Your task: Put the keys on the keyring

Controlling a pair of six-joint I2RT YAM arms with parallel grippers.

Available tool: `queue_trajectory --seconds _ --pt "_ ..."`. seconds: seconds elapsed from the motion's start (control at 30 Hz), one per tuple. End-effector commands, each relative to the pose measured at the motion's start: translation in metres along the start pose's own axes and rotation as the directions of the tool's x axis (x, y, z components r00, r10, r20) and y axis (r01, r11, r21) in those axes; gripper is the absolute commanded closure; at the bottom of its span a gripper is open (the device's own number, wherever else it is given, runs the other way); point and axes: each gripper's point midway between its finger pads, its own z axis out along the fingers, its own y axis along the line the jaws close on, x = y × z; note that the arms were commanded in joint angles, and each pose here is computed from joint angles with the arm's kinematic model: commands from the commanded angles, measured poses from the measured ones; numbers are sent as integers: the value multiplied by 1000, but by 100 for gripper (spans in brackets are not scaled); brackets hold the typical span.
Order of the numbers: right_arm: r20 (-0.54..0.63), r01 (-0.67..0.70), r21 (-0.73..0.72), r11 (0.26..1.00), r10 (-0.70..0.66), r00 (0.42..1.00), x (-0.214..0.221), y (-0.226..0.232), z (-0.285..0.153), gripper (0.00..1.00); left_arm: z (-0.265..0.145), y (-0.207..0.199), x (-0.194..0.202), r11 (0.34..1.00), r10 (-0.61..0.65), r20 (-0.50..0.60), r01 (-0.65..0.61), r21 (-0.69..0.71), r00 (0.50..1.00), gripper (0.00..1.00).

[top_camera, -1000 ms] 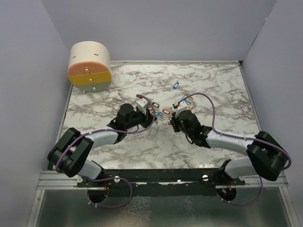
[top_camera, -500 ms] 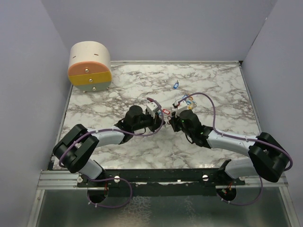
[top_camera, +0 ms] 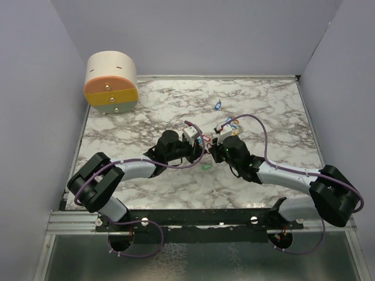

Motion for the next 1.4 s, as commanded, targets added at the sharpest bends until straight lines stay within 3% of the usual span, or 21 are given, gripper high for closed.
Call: queue_trajectory --seconds 0.0,0.2,0.4,0.57,0.93,1.1,1.37 --pt "37 -6 -21 1000 6 999 -9 4 -2 99 5 0 -16 999 36 45 -35 -4 998 100" --pt "7 -50 123 991 49 999 1 -20 -3 99 -1 10 -4 998 15 19 -13 -65 1000 99" --pt "-7 -82 226 971 86 996 6 -37 -10 99 -4 13 24 996 -12 -43 8 -84 999 81" --pt "-52 -101 223 970 115 992 17 -35 -12 99 -2 12 23 995 -15 -40 11 -96 999 71" --pt "-150 -143 160 977 167 974 56 -24 -17 99 10 10 30 993 -11 -74 2 -117 997 67" --pt "-183 -140 147 979 166 969 69 -17 -16 99 12 13 31 990 -16 -77 5 -138 997 56" --pt "-190 -150 133 980 174 966 75 -8 -18 99 13 15 34 988 -21 -84 8 -152 996 50"
